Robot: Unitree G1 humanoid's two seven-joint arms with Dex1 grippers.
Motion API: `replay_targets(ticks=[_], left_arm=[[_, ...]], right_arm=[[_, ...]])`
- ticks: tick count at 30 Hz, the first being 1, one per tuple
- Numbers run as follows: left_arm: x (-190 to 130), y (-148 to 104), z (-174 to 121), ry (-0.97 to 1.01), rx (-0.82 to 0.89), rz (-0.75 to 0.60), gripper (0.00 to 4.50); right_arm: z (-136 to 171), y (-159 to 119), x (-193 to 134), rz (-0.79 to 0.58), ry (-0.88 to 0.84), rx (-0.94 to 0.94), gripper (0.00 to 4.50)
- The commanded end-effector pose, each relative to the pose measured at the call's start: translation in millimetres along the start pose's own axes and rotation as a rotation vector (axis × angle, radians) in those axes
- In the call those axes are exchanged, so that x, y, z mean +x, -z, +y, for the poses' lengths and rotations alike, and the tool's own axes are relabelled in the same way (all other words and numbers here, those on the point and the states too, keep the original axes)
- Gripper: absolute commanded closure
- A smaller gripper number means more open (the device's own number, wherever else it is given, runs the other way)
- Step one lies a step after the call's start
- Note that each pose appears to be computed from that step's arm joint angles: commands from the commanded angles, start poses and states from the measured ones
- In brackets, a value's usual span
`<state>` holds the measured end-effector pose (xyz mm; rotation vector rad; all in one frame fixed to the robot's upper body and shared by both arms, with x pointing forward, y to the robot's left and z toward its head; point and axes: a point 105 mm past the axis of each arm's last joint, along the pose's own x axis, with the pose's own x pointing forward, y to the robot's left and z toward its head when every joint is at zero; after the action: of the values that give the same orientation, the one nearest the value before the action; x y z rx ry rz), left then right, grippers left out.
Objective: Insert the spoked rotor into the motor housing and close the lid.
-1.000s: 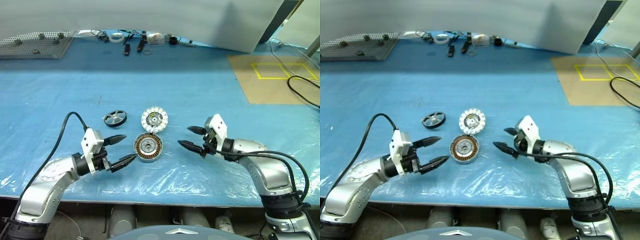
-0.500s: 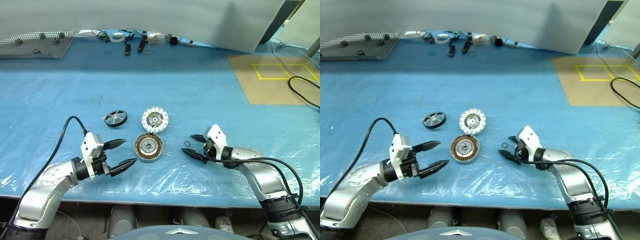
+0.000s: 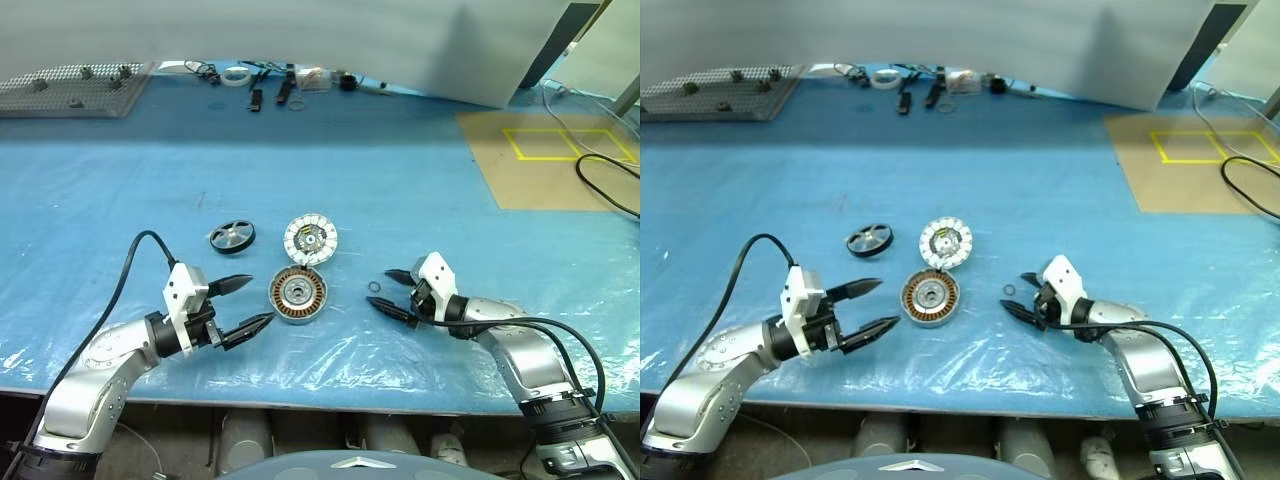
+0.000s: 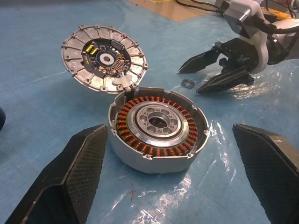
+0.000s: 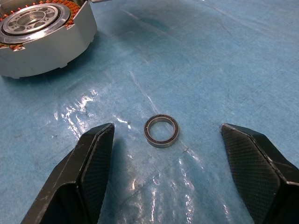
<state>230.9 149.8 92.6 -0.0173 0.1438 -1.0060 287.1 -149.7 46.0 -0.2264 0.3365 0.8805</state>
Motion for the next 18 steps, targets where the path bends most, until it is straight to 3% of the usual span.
replay_targets(ticks=[1,7,8,11,18], left_arm=[[-4.6,-2.2,-1.2,0.008,0.022,-0.015,0.00],[-8.2,3.7,-1.5,0.005,0.023,-0.005,0.00],[-8.4,4.2,-1.4,0.004,0.023,-0.004,0.00],[-8.1,5.3,-1.5,0.003,0.024,-0.003,0.00],[-2.2,-4.1,-8.7,0.020,0.028,-0.013,0.00]], right_arm=[[-0.5,10.1,-2.4,0.039,0.006,0.018,0.66],[0.3,7.5,-0.6,0.039,-0.006,0.014,0.66],[1.3,7.7,-0.3,0.043,-0.010,0.010,0.84],[3.0,8.3,-0.2,0.047,-0.020,0.012,1.54],[1.4,11.5,-1.5,0.062,-0.020,0.011,3.79]])
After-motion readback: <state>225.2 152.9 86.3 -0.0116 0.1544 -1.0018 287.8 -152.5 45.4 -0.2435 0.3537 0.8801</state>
